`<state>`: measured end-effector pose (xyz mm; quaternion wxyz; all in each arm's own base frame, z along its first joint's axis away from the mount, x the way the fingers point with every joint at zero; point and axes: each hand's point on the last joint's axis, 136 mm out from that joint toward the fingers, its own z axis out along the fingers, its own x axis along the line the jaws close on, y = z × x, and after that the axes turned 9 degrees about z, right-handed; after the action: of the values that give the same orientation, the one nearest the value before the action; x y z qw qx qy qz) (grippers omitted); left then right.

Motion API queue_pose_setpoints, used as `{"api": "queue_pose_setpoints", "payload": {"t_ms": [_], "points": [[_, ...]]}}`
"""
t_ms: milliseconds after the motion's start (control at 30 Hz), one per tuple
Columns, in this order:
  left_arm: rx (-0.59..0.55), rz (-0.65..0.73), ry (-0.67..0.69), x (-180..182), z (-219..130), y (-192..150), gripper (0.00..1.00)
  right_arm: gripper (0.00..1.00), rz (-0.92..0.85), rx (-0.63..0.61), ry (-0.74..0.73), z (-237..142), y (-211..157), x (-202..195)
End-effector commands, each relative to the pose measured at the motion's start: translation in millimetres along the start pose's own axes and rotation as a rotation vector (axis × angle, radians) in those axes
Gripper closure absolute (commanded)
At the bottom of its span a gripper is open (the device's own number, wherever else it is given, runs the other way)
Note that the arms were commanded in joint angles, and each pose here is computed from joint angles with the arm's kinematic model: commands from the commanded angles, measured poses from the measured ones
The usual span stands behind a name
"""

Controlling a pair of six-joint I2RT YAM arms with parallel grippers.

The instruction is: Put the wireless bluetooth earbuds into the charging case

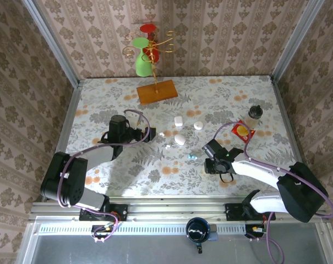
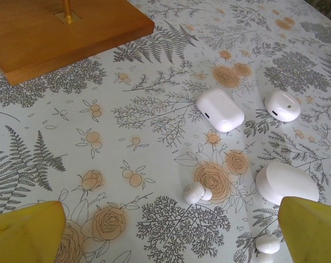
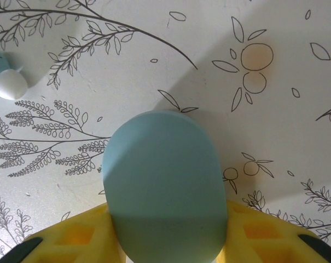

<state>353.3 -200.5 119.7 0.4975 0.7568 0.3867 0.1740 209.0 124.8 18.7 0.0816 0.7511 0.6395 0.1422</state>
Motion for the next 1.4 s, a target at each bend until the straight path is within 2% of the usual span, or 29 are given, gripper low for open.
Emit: {"api": "queue_pose_setpoints", "payload": {"t_ms": [0, 333, 467, 633, 967, 1100, 1167, 1267, 1367], "points": [[-0.041, -0.018, 0.027, 6, -2, 15, 0.00, 0.65, -0.029, 0.011, 0.003, -6, 2, 5], [-0.178, 0.072, 0.019, -10, -20, 29, 0.00, 0.69, -0.189, -0.144, 0.174, -38, 45, 50], [-0.212, 0.121, 0.011, -22, -27, 36, 0.00, 0.69, -0.320, -0.206, 0.225, -59, 61, 67], [-0.264, 0.207, -0.078, -47, -34, 45, 0.00, 0.71, -0.466, -0.276, 0.344, -92, 75, 89], [-0.329, 0.408, -0.519, -154, -63, 45, 0.05, 0.73, -0.845, -0.290, 0.699, -160, 59, 132], [-0.283, 0.458, -0.630, -184, -74, 35, 0.05, 0.74, -0.931, -0.273, 0.800, -181, 50, 143], [-0.305, 0.496, -0.683, -196, -82, 32, 0.06, 0.75, -0.963, -0.260, 0.836, -189, 48, 147], [-0.321, 0.505, -0.745, -205, -90, 33, 0.17, 0.77, -0.984, -0.251, 0.891, -198, 47, 156], [-0.337, 0.525, -0.806, -214, -96, 32, 0.22, 0.78, -1.000, -0.222, 0.952, -203, 43, 164]]}}
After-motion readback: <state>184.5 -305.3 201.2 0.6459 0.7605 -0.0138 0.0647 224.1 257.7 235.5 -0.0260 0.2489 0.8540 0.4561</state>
